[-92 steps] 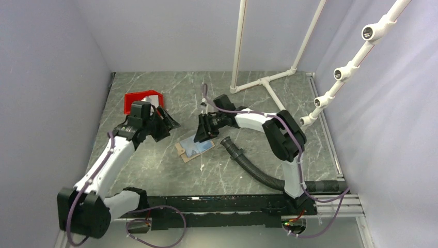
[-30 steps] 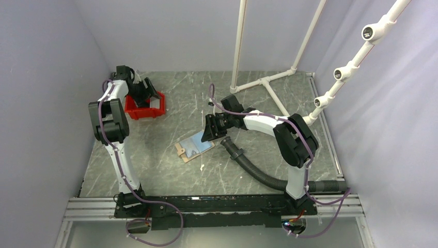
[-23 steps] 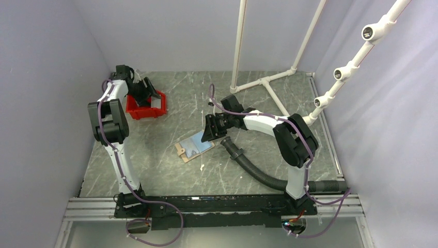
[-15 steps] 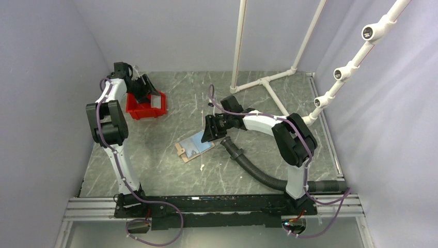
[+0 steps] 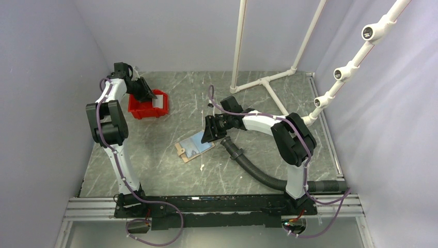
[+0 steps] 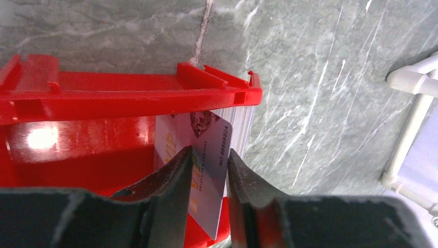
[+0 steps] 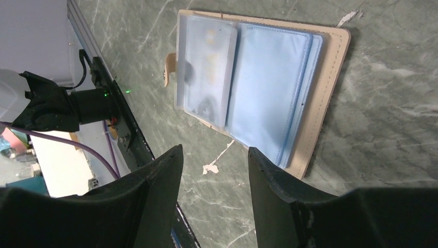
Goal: Put the credit cards into the card holder
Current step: Pick up the credit card from the storage box.
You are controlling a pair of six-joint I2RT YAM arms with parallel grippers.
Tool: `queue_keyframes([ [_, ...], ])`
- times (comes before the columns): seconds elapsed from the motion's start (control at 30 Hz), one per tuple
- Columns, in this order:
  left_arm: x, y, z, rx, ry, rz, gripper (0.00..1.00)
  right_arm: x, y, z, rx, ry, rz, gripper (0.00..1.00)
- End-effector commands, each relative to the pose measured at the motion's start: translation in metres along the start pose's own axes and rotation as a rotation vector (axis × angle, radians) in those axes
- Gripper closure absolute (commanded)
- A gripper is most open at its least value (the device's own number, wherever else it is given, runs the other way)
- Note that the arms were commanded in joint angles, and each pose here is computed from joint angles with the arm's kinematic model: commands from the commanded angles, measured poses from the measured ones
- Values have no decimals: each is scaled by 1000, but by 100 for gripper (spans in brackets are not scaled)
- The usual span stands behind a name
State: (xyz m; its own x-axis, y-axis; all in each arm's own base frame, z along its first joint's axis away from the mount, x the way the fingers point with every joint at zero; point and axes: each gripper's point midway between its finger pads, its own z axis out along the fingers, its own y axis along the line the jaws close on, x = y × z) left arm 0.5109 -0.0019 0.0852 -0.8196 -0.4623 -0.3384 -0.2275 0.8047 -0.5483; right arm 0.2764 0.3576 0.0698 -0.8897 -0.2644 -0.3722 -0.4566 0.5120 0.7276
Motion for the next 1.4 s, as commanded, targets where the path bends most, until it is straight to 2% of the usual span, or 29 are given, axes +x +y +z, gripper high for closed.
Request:
queue_keyframes([
  [0.0,-12,-13,-18,-6,-40,60,69,-13,7,-1,-36,-30,-39,48],
  [0.2,-14,-4,-25,-78,-35,75,81,-12,7,0,-39,-27,-36,48],
  [0.33,-24,12,-42,-218,-66,112,88,-12,6,0,-36,-26,-37,48],
  [0.43,-34,21,-62,-318,-105,145,100,-12,6,1,-34,-26,-38,48],
  [0.57,-44,13,-107,-421,-181,163,100,-13,4,-1,-16,-27,-44,49],
  [0.63,-46,-11,-121,-338,-242,182,100,-13,5,-2,-10,-29,-48,49],
  [0.73,-27,-65,-138,-84,-228,179,100,-17,10,-8,-5,-38,-62,49],
  [0.77,-11,-95,-144,87,-209,182,100,-20,12,-10,-2,-46,-70,48],
  [0.8,-3,-109,-144,189,-218,178,100,-22,16,-14,-4,-57,-80,48],
  [0.83,17,-139,-149,398,-169,177,100,-26,22,-18,-13,-70,-88,47],
  [0.9,51,-172,-157,624,-91,173,100,-38,40,-31,-59,-117,-93,44],
  [1.03,113,-212,-159,736,-69,220,100,-74,81,-76,-252,-304,-25,36],
  [1.1,136,-231,-165,824,-113,221,100,-94,101,-101,-369,-412,-23,35],
  [1.23,174,-245,-158,862,-168,189,100,-105,122,-123,-526,-491,36,36],
  [1.37,184,-247,-159,899,-188,153,100,-100,120,-126,-579,-526,100,40],
])
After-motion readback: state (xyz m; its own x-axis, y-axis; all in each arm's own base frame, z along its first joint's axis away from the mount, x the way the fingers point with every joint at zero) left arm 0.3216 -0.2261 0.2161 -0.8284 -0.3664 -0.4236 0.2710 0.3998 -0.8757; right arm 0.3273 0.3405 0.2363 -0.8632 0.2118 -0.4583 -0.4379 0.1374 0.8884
